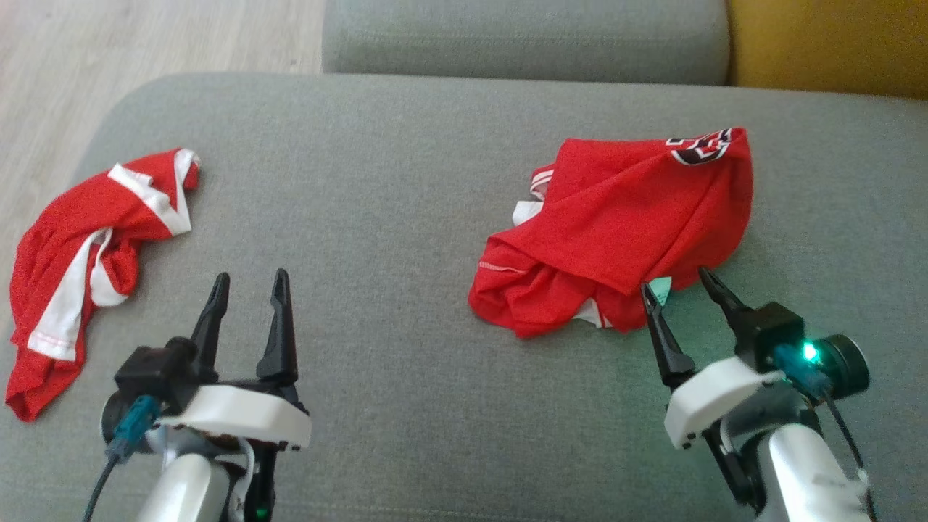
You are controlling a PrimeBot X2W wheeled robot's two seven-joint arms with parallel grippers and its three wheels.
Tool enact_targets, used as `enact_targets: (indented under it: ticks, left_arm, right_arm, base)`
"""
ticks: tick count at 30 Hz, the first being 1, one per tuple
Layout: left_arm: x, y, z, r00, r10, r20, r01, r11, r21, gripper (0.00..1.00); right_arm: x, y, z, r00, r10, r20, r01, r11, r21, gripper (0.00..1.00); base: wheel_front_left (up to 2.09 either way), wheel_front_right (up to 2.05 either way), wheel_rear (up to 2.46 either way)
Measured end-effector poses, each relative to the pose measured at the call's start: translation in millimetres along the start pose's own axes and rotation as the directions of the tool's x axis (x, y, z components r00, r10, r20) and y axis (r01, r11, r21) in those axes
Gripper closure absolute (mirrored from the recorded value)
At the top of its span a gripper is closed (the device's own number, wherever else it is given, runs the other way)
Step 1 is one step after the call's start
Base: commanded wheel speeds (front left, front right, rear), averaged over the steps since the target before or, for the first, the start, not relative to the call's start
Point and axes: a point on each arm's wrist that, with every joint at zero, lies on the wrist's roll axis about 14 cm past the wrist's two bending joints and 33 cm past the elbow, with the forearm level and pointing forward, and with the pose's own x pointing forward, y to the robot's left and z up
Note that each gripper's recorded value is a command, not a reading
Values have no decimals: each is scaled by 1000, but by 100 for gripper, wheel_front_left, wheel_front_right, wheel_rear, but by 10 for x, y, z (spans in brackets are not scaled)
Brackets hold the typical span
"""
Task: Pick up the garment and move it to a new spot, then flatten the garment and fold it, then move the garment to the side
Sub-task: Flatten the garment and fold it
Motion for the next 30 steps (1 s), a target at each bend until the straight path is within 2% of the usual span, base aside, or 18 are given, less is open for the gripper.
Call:
enact_targets:
  ticks: [12, 19, 20, 21, 22, 30]
  left_arm:
    - [96, -52, -250, 998, -1, -65, -3, 999, -54, 0]
    - [148, -22, -279, 998, 9, -69, -13, 999, -52, 0]
    - [144, -22, -289, 997, 9, -72, -13, 999, -53, 0]
    - [141, -23, -295, 997, 10, -74, -14, 998, -55, 0]
    - [139, -25, -299, 997, 12, -75, -17, 998, -58, 0]
    - [119, -105, -151, 1000, -6, -27, 4, 998, -69, 0]
  right_arm:
    - [422, 93, -628, 971, 58, -230, -73, 996, -58, 0]
    - [616, 109, -724, 971, 76, -228, -88, 995, -43, 0]
    - [633, 97, -701, 974, 73, -213, -83, 996, -36, 43]
    - [649, 81, -667, 978, 69, -198, -77, 997, -29, 93]
    - [662, 70, -624, 981, 67, -180, -73, 997, -28, 100]
    - [618, -32, -114, 999, 33, -1, -33, 998, -52, 100]
  base:
    - [0, 0, 0]
    - [0, 0, 0]
    - [0, 0, 0]
    - [0, 0, 0]
    - [0, 0, 0]
    - [0, 0, 0]
